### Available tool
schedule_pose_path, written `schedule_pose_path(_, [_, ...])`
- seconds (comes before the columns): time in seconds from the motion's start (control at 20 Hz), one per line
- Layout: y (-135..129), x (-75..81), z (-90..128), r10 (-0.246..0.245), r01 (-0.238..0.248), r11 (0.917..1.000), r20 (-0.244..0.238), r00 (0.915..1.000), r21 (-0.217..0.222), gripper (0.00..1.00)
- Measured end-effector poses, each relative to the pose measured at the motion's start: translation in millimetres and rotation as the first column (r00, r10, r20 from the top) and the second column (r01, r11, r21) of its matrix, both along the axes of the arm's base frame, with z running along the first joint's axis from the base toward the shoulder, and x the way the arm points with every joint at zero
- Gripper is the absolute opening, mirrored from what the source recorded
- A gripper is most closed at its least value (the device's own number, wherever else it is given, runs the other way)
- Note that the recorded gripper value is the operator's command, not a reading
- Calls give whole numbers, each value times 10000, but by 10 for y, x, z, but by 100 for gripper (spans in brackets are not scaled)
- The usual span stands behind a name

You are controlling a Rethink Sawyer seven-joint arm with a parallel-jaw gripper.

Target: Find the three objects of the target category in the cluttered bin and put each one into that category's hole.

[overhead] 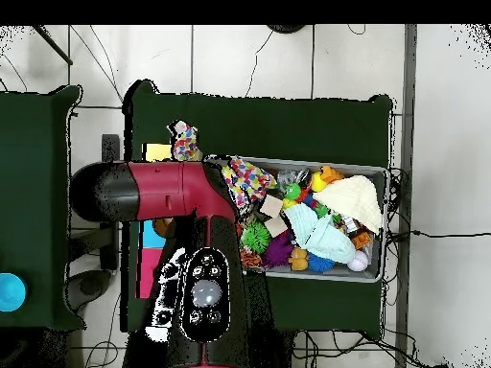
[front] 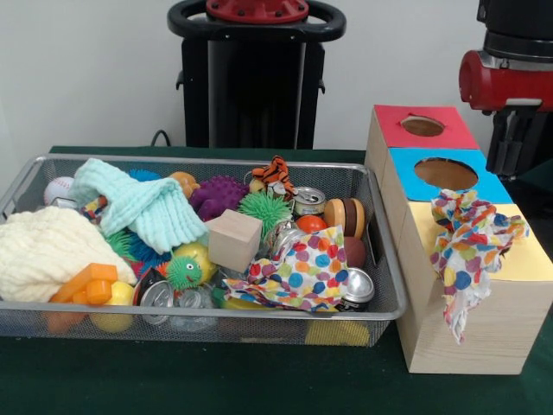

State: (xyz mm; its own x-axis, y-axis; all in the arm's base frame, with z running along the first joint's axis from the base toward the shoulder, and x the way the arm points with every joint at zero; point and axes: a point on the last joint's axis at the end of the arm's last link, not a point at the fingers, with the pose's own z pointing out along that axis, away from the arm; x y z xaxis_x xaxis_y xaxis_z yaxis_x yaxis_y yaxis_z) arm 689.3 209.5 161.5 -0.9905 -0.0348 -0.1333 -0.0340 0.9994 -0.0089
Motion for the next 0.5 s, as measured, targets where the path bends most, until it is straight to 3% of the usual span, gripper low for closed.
schedule_pose_path(0.5, [-88,53,3,-119,120,9999,252,9996,-27,0])
